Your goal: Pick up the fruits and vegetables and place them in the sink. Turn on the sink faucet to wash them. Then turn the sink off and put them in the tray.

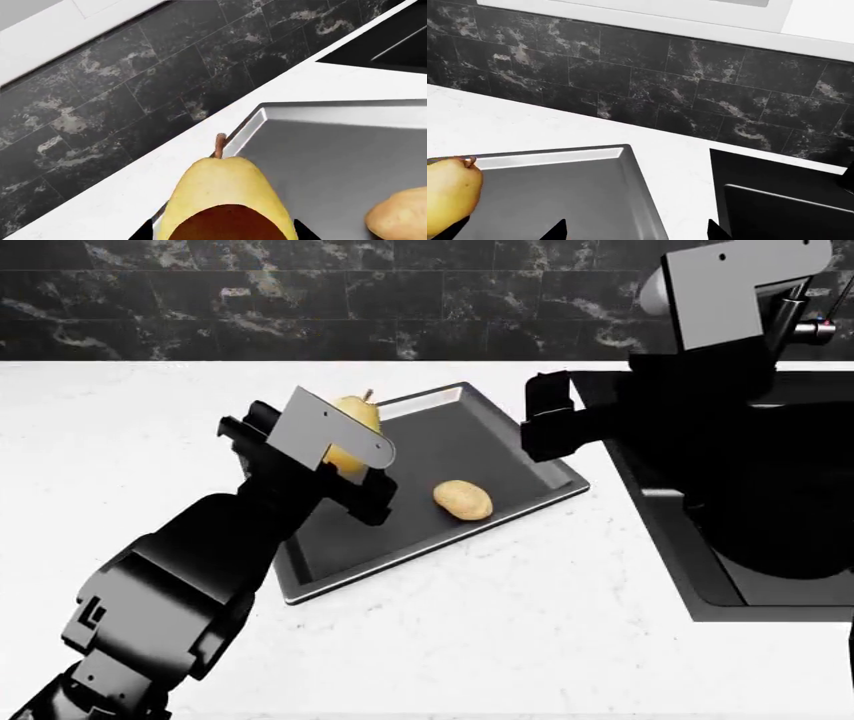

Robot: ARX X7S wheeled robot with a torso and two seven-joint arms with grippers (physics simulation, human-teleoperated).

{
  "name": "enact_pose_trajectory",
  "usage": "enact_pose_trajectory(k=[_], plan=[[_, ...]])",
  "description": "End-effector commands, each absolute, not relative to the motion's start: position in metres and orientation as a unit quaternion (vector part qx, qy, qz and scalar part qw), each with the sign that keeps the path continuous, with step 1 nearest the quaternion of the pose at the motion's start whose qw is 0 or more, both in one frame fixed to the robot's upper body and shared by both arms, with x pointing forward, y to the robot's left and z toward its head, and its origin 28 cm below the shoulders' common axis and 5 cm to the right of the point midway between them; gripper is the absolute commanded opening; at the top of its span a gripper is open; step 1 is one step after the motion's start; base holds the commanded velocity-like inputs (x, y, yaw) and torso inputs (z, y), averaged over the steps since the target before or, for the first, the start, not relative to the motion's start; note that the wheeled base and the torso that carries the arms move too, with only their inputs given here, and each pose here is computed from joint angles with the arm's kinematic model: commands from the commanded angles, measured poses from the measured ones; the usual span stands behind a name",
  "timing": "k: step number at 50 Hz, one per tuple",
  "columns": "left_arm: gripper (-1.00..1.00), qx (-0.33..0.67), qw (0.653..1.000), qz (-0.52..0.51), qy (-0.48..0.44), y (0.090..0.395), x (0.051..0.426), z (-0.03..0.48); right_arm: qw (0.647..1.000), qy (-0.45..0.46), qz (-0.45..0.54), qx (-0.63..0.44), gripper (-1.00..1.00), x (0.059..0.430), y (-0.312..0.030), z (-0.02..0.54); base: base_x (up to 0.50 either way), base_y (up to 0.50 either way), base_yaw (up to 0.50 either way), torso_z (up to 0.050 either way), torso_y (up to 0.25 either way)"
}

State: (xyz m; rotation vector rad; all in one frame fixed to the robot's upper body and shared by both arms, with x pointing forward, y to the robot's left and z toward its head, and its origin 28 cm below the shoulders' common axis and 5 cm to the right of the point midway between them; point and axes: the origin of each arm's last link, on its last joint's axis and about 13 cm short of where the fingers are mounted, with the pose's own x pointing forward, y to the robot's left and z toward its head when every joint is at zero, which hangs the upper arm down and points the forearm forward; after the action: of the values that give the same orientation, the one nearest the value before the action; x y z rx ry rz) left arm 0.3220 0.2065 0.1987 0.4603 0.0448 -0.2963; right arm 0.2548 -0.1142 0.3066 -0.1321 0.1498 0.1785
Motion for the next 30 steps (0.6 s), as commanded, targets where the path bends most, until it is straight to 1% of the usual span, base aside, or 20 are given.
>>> enact_pose_trajectory(k=[1,30], plan=[[1.0,0.226,0.964,-0.135,0.018,0.2072,0.3229,0.1999,0.991,0.076,0.089,-0.065,1.0,0.2556,-0.1141,0.3056,0.0,0.0,0.0,0.0,0.0],[1.0,0.229,0.965,-0.13,0.008,0.2067,0.323,0.2032,0.991,0.076,0.088,-0.063,1.0,0.2578,-0.1143,0.3052,0.0,0.0,0.0,0.0,0.0]])
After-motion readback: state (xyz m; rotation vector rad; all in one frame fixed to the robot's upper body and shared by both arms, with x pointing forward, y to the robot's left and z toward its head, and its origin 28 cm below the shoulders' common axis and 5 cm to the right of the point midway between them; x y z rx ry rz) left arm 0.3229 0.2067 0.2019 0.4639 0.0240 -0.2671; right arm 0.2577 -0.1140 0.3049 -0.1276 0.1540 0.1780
